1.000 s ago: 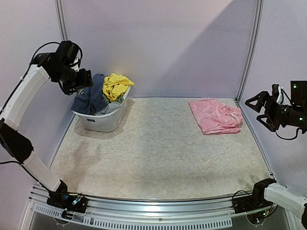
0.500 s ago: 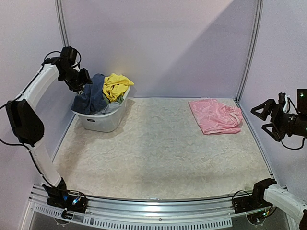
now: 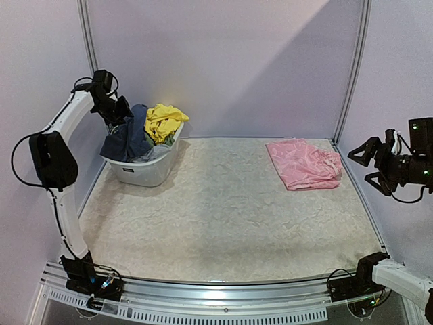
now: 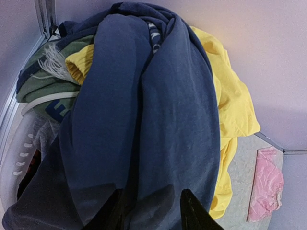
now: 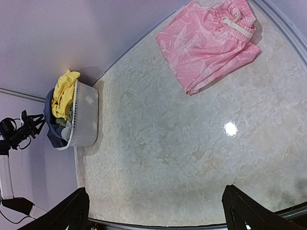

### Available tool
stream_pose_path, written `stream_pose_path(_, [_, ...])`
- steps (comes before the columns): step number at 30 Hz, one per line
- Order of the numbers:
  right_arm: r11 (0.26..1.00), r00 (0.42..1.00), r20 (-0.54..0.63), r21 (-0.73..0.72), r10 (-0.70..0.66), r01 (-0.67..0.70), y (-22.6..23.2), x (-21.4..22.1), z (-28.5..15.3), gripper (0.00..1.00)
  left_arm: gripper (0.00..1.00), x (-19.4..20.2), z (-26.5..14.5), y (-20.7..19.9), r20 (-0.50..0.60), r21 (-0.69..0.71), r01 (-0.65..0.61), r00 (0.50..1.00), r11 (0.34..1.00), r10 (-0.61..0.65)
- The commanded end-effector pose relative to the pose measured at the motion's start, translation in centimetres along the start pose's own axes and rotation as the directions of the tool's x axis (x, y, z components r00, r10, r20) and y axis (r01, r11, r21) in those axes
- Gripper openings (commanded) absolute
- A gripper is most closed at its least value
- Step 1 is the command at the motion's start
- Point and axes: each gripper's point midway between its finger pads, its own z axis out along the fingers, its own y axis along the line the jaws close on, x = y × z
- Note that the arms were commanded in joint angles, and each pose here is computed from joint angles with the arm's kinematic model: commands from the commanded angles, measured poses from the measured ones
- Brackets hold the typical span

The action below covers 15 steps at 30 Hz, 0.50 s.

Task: Fold and stack the mixed laundry pile
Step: Pick up the crumpled tank top and place it in the bin.

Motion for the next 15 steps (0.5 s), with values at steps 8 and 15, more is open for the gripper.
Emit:
stream_pose_path(8, [0.998, 0.999, 0.013, -0.033, -0.047, 0.047, 2.3, -2.0, 0.4, 0.98, 0.1, -0.6, 0.5, -0.9, 0.006, 0.049, 0.001, 1.0, 0.999, -0.001])
stream_pose_path(15, [0.997, 0.998, -0.008, -0.03, -0.066, 0.066, 2.5, -2.2, 1.2, 0.98, 0.0, -1.3, -1.0, -3.3, 0.039, 0.117, -0.031, 0.999, 0.993, 0.026])
